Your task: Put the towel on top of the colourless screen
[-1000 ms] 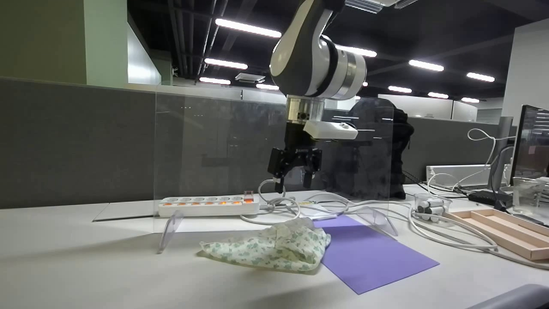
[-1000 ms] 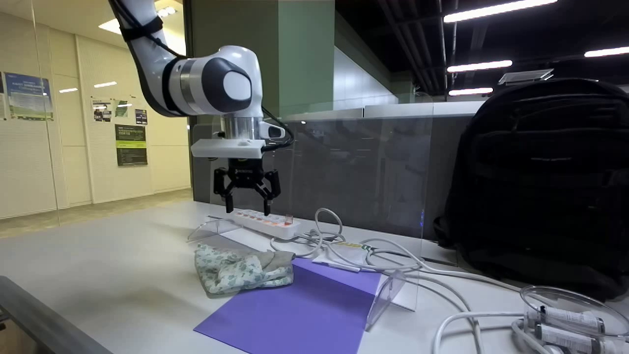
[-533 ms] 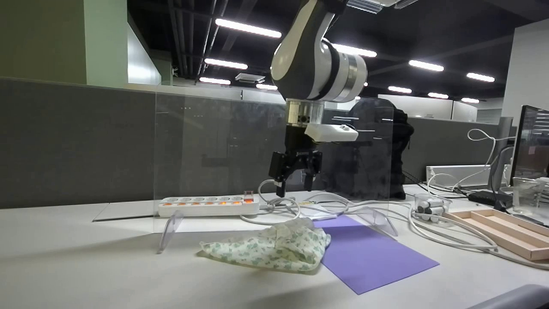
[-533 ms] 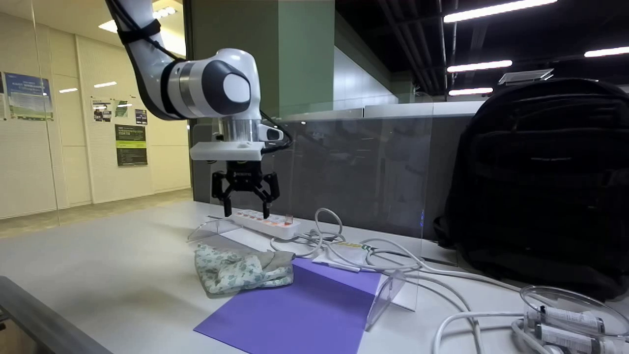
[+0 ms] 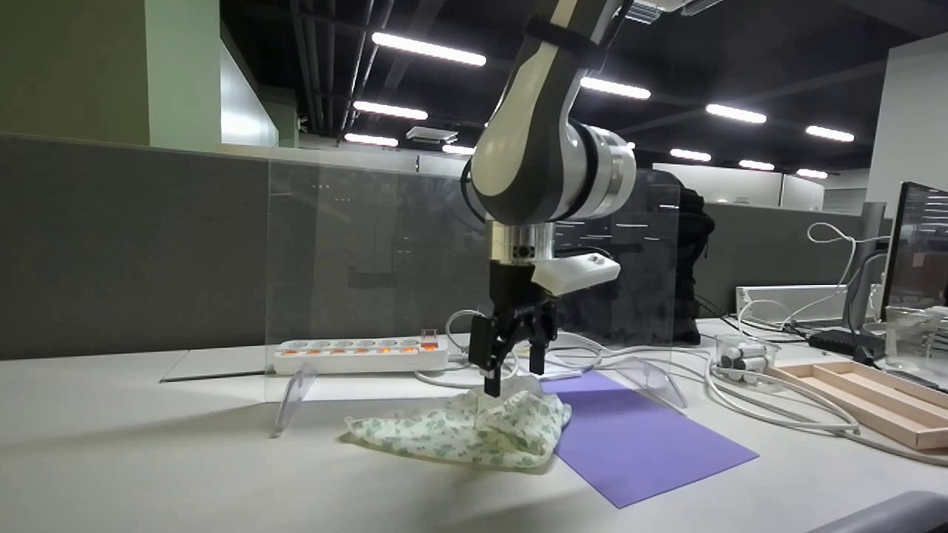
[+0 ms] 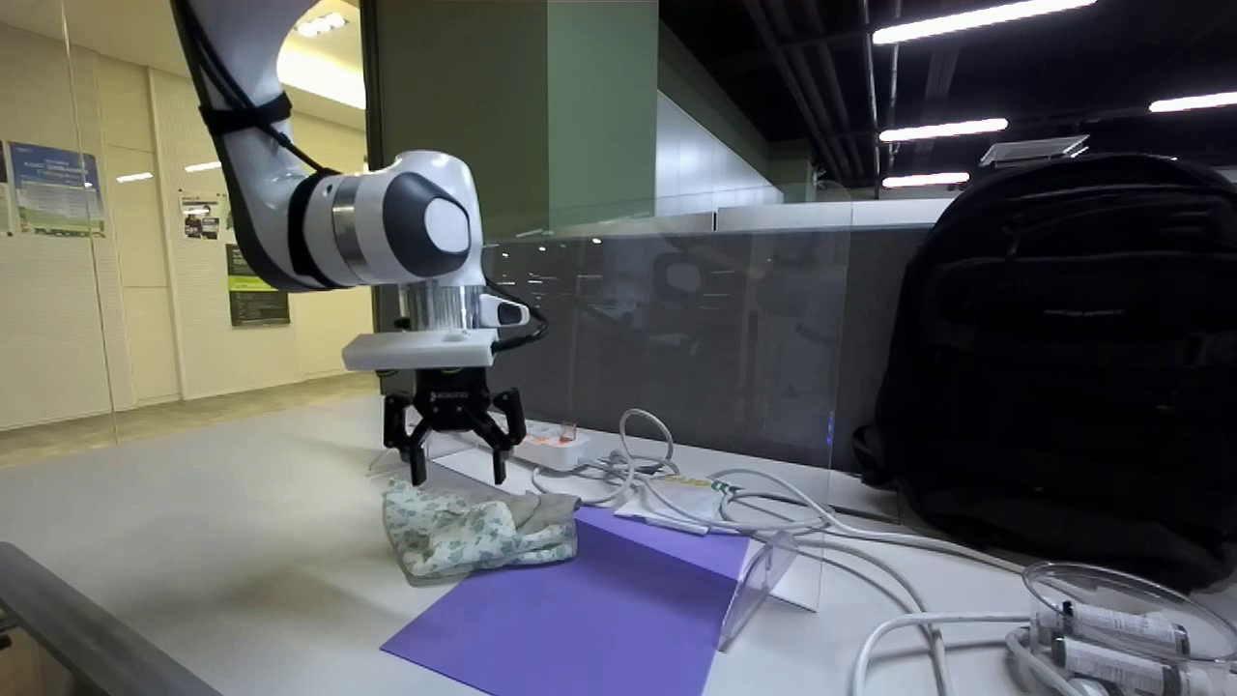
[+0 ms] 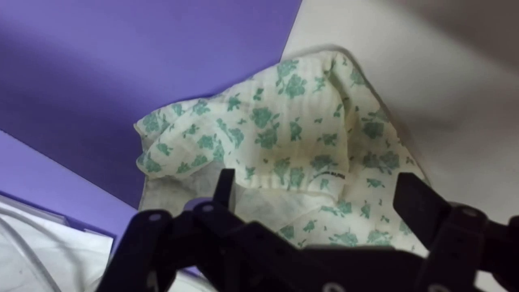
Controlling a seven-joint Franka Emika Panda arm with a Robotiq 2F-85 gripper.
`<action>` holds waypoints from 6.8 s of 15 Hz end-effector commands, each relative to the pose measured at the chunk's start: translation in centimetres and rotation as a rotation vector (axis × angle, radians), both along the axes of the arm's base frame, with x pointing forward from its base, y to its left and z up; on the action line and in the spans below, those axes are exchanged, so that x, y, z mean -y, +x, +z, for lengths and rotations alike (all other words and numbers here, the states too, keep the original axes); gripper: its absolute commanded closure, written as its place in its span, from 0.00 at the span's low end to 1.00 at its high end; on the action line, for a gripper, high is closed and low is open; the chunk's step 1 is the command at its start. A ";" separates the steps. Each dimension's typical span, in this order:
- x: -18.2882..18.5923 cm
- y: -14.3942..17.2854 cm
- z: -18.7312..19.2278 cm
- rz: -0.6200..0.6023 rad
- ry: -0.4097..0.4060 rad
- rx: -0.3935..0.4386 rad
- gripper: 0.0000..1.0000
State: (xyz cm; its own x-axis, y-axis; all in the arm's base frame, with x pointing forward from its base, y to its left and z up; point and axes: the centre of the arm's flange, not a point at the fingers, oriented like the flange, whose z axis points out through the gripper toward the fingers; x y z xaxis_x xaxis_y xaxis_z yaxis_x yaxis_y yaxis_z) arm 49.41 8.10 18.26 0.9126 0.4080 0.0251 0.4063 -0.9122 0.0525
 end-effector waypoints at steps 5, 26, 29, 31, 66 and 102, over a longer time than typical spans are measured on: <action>1.1 -0.3 -2.7 -0.054 -0.006 0.038 0.25; -0.8 -2.4 0.6 0.026 0.044 0.123 1.00; -2.6 -4.5 4.9 0.096 0.050 0.134 1.00; -3.6 -5.9 7.8 0.133 0.046 0.149 1.00; -2.5 -7.0 46.1 -0.488 0.300 1.110 1.00; 2.8 10.8 43.8 -0.719 0.241 0.791 1.00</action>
State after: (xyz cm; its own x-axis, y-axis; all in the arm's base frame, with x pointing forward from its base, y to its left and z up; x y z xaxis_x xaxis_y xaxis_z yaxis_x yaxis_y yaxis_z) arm 56.36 4.63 61.65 0.5874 -0.2959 0.7532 -0.3030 -0.9435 -0.1343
